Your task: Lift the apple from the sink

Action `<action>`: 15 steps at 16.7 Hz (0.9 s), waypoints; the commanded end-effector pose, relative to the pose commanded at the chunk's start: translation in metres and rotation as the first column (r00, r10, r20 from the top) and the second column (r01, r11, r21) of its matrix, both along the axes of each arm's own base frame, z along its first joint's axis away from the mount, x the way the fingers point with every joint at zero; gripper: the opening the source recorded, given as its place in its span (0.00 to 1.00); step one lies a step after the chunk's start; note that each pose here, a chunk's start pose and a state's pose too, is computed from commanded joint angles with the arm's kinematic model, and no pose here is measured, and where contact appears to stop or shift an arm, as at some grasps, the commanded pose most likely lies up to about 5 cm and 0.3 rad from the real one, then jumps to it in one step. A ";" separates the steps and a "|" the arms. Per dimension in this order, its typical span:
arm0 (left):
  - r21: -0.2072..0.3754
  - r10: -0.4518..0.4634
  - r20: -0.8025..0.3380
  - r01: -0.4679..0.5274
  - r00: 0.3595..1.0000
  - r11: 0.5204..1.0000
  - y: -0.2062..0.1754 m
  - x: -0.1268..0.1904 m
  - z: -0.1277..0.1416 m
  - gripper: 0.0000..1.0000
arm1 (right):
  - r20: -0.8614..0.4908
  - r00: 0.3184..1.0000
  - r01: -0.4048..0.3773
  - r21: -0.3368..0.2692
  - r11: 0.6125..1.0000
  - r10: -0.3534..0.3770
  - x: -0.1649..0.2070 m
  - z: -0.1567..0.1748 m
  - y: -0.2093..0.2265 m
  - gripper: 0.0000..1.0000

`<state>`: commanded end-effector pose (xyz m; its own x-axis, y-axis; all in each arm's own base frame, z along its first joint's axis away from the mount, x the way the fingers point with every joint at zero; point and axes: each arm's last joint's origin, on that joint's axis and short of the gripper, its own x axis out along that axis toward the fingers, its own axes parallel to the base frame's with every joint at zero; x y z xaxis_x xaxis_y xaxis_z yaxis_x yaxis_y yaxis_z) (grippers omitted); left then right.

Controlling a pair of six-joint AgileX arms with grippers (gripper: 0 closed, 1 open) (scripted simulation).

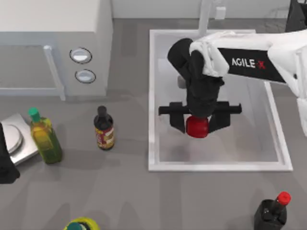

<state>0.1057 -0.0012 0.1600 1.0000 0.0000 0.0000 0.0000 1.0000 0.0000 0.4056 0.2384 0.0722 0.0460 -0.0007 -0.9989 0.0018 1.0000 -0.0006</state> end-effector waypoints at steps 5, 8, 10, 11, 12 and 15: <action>0.000 0.000 0.000 0.000 1.000 1.000 0.000 0.000 0.000 1.00 | -0.018 1.000 0.000 -0.011 1.000 0.000 0.010 0.092 0.006 0.00; 0.000 0.000 0.000 0.000 1.000 1.000 0.000 0.000 0.000 1.00 | -0.026 1.000 0.000 -0.015 1.000 -0.001 0.002 0.151 0.001 0.00; 0.000 0.000 0.000 0.000 1.000 1.000 0.000 0.000 0.000 1.00 | -0.016 1.000 0.000 -0.009 1.000 0.000 -0.006 0.184 -0.004 0.00; 0.000 0.000 0.000 0.000 1.000 1.000 0.000 0.000 0.000 1.00 | -0.009 1.000 0.000 -0.005 1.000 0.000 -0.010 0.196 -0.007 0.00; 0.000 0.000 0.000 0.000 1.000 1.000 0.000 0.000 0.000 1.00 | -0.004 1.000 0.000 -0.002 1.000 0.000 -0.013 0.205 -0.009 0.00; 0.000 0.000 0.000 0.000 1.000 1.000 0.000 0.000 0.000 1.00 | 0.001 1.000 0.000 0.001 1.000 0.000 -0.015 0.212 -0.011 0.00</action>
